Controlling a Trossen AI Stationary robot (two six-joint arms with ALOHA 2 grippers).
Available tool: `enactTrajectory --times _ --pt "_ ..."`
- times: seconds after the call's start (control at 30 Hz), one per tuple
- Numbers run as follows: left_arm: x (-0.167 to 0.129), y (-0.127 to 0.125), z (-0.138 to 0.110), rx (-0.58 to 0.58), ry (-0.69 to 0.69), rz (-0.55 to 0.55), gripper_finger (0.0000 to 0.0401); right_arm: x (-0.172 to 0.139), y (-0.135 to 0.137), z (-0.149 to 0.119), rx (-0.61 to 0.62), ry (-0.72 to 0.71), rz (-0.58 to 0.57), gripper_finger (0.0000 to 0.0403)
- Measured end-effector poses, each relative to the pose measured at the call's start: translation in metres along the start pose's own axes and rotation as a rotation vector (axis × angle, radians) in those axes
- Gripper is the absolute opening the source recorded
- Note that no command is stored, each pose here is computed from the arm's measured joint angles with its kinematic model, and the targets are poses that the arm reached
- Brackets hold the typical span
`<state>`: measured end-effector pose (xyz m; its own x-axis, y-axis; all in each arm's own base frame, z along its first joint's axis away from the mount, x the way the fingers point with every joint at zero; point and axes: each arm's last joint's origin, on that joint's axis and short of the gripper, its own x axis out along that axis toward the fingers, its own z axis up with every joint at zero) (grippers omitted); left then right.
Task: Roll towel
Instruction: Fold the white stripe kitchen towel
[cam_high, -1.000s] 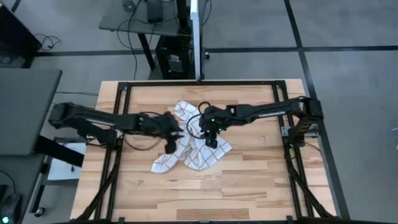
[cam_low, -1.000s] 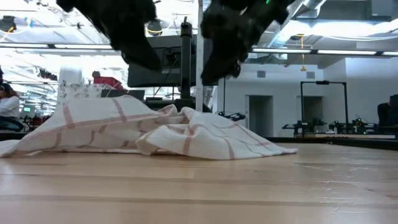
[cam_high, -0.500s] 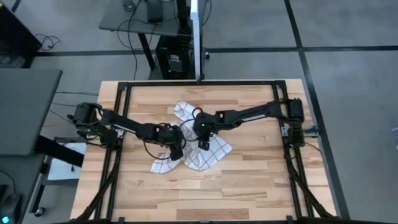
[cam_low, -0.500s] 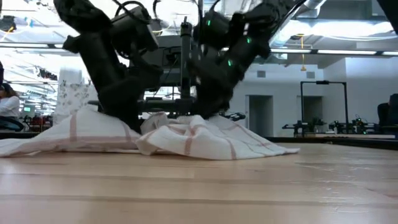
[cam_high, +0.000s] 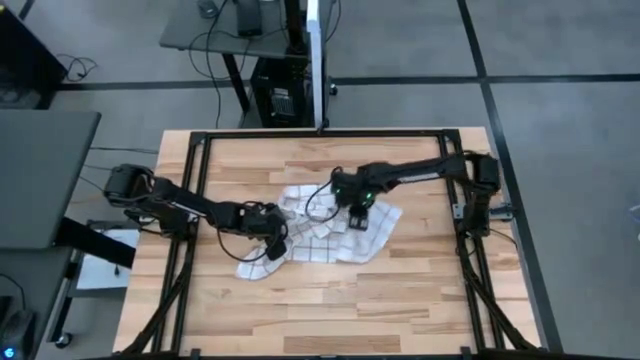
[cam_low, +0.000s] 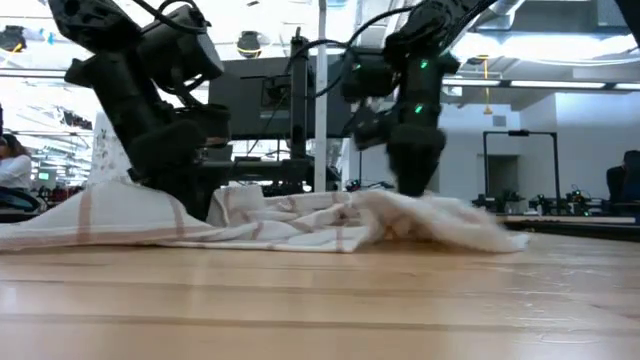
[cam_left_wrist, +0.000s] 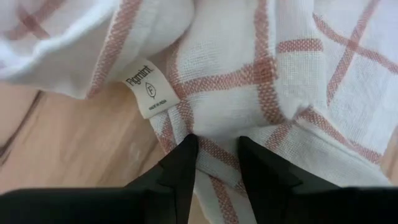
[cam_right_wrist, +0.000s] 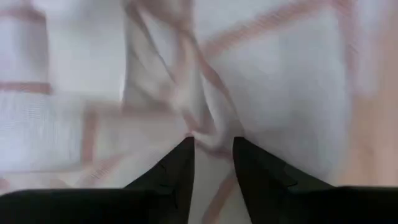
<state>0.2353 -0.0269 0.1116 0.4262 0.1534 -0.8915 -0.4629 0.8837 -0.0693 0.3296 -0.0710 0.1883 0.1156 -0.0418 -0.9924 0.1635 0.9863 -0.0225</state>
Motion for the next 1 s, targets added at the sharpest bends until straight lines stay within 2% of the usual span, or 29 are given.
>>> enactTrajectory --times 0.13,0.27,0.4,0.5,0.63,0.8,0.9,1.0 --pt "0.0 -0.002 -0.005 0.013 0.001 0.001 0.0109 -0.021 -0.027 -0.025 0.048 0.038 -0.045 0.0106" --pt "-0.001 -0.004 -0.006 0.019 0.0 -0.003 0.0109 -0.042 -0.06 -0.052 0.173 0.009 -0.117 0.0106" --pt "-0.002 -0.004 -0.005 0.013 -0.014 -0.013 0.0109 -0.069 -0.089 -0.076 0.361 -0.102 -0.163 0.0106" --pt "-0.007 -0.004 -0.004 0.009 -0.029 -0.042 0.0109 -0.085 -0.097 -0.08 0.424 -0.273 -0.077 0.0106" --pt "-0.018 0.0 0.003 -0.018 -0.082 -0.077 0.0109 -0.094 -0.083 -0.057 0.378 -0.51 0.097 0.0107" --pt "-0.025 0.005 0.01 -0.049 -0.136 -0.082 0.0109 -0.075 -0.05 -0.008 0.358 -0.682 0.205 0.0107" --pt "-0.025 0.005 0.011 -0.051 -0.145 -0.077 0.0109 -0.052 -0.028 0.023 0.37 -0.73 0.282 0.0107" --pt "-0.026 0.005 0.012 -0.057 -0.155 -0.074 0.0109 -0.027 -0.014 0.048 0.346 -0.7 0.311 0.0107"
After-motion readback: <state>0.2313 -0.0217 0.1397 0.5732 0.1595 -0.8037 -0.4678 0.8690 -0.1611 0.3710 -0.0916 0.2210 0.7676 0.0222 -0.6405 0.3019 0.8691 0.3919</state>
